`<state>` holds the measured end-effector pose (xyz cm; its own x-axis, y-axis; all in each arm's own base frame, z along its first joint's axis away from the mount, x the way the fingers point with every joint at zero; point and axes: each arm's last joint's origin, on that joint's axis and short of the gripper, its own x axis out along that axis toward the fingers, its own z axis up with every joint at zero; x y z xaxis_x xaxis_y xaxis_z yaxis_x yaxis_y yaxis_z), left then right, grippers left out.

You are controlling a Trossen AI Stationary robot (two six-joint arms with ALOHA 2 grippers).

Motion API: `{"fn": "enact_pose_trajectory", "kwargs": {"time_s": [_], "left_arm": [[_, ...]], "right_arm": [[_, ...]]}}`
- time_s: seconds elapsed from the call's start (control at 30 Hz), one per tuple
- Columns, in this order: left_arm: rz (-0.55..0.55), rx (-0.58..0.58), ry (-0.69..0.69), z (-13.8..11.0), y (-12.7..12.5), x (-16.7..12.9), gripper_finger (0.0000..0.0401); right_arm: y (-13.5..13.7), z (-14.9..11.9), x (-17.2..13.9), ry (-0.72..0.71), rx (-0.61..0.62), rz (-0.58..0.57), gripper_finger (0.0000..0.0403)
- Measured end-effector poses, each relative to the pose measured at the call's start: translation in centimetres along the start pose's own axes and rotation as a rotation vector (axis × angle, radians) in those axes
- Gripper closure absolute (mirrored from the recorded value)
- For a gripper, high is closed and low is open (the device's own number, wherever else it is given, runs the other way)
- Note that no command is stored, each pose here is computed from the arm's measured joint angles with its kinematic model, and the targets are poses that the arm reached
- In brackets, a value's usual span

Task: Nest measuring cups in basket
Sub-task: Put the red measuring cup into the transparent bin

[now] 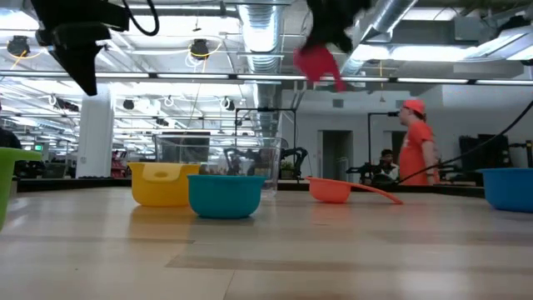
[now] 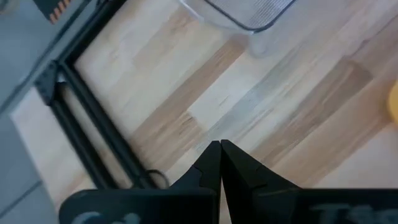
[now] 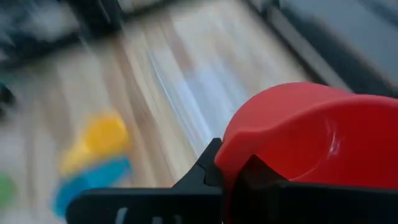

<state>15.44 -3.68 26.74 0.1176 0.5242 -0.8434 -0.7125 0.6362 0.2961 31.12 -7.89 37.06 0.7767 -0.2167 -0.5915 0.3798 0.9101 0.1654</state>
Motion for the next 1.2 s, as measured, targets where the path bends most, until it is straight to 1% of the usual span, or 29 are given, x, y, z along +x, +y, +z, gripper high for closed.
{"fn": "enact_pose_trajectory", "kwargs": {"time_s": [0.07, 0.17, 0.3, 0.4, 0.5, 0.57, 0.73, 0.8, 0.87, 1.1, 1.2], "left_arm": [[0.008, 0.025, 0.003, -0.2, 0.1, -0.1, 0.0401], [0.007, 0.039, -0.003, -0.4, 0.0, -0.2, 0.0401], [0.004, 0.039, -0.034, -0.3, -0.1, -0.2, 0.0401], [0.017, 0.041, -0.055, -0.2, -0.1, -0.3, 0.0401], [0.02, 0.041, -0.061, -0.2, -0.1, -0.3, 0.0401], [0.021, 0.044, -0.061, -0.2, -0.1, -0.3, 0.0401], [0.019, 0.048, -0.042, -0.3, 0.0, -0.3, 0.0401], [0.019, 0.048, -0.043, -0.3, 0.0, -0.3, 0.0401], [0.019, 0.047, -0.045, -0.3, 0.0, -0.2, 0.0401], [0.02, 0.052, -0.047, -0.3, 0.0, -0.2, 0.0401], [0.02, 0.069, -0.045, -0.3, 0.0, -0.2, 0.0401]], "right_arm": [[0.9, 1.9, -0.3, -0.106, 0.021, 0.037, 0.0392], [1.9, 4.0, 0.5, -0.204, 0.064, 0.08, 0.0392], [3.4, 6.8, 2.5, -0.352, 0.106, 0.144, 0.0392], [4.1, 8.2, 5.2, -0.378, 0.138, 0.164, 0.0392], [4.4, 8.8, 8.1, -0.348, 0.192, 0.165, 0.0392], [4.5, 8.9, 9.7, -0.292, 0.238, 0.151, 0.0392], [4.0, 7.8, 13.5, -0.103, 0.316, 0.074, 0.0392], [4.0, 7.4, 14.8, -0.07, 0.343, 0.061, 0.0392], [4.0, 7.2, 15.8, -0.066, 0.369, 0.062, 0.0392], [3.6, 4.3, 20.7, 0.043, 0.483, 0.009, 0.0393], [3.4, 3.2, 22.0, 0.087, 0.533, -0.017, 0.0394]]}}
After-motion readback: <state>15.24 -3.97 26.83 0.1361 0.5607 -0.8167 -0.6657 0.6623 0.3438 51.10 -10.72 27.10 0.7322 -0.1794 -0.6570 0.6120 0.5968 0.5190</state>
